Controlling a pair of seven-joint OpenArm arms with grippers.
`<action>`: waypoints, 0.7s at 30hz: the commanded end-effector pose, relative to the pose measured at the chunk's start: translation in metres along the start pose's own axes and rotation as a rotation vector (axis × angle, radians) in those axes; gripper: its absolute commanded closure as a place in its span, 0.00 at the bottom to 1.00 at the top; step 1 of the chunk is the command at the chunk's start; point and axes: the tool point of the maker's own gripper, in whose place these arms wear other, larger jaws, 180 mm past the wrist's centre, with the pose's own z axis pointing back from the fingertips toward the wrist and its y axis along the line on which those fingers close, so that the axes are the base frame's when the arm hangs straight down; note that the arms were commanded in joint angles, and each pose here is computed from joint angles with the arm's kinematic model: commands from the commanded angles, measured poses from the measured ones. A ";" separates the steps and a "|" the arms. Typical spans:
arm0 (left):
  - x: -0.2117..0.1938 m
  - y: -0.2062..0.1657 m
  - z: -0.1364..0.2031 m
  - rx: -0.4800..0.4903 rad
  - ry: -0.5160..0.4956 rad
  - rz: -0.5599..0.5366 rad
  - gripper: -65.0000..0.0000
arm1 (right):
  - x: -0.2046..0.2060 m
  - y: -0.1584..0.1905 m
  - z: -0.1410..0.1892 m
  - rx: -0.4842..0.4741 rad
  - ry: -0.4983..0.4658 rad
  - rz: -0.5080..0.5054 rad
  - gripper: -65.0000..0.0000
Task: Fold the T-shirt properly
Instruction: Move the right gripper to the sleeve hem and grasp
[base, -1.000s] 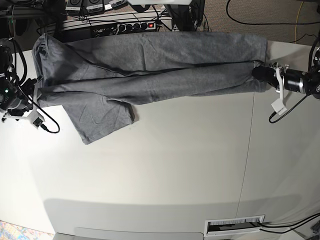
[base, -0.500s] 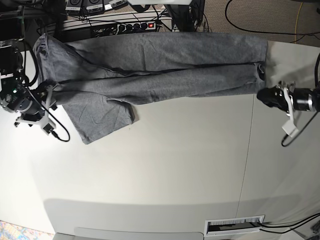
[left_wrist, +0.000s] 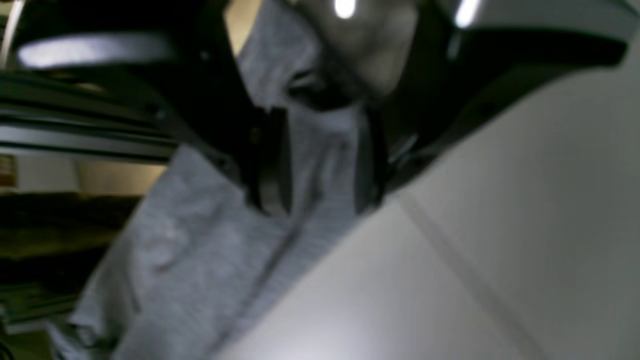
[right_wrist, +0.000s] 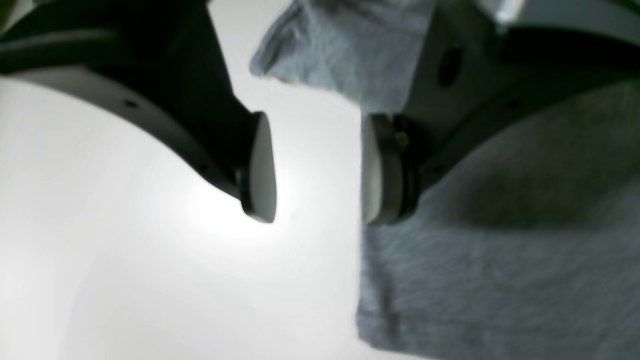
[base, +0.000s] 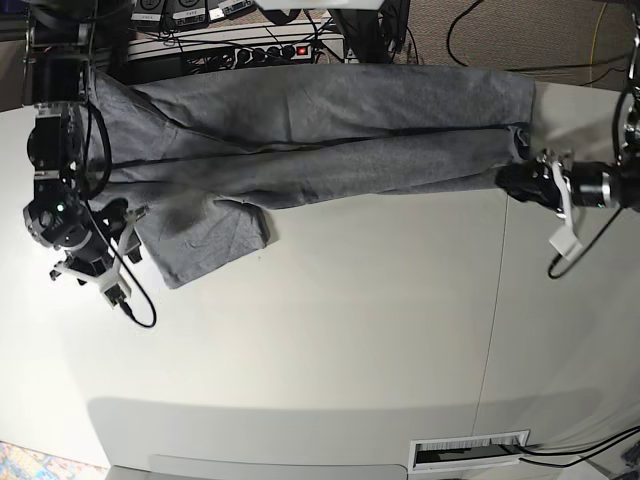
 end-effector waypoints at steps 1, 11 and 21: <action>0.017 -0.007 0.006 -0.013 -0.044 -0.036 0.67 | 0.014 -0.021 0.005 -0.041 -0.044 -0.013 0.56; 0.015 -0.071 -0.032 -0.180 -0.097 -0.102 0.74 | 0.015 -0.043 -0.020 -0.001 -0.083 -0.181 0.56; -0.006 -0.064 -0.041 -0.137 -0.081 -0.085 0.80 | -0.013 -0.041 -0.040 0.028 -0.074 -0.271 0.56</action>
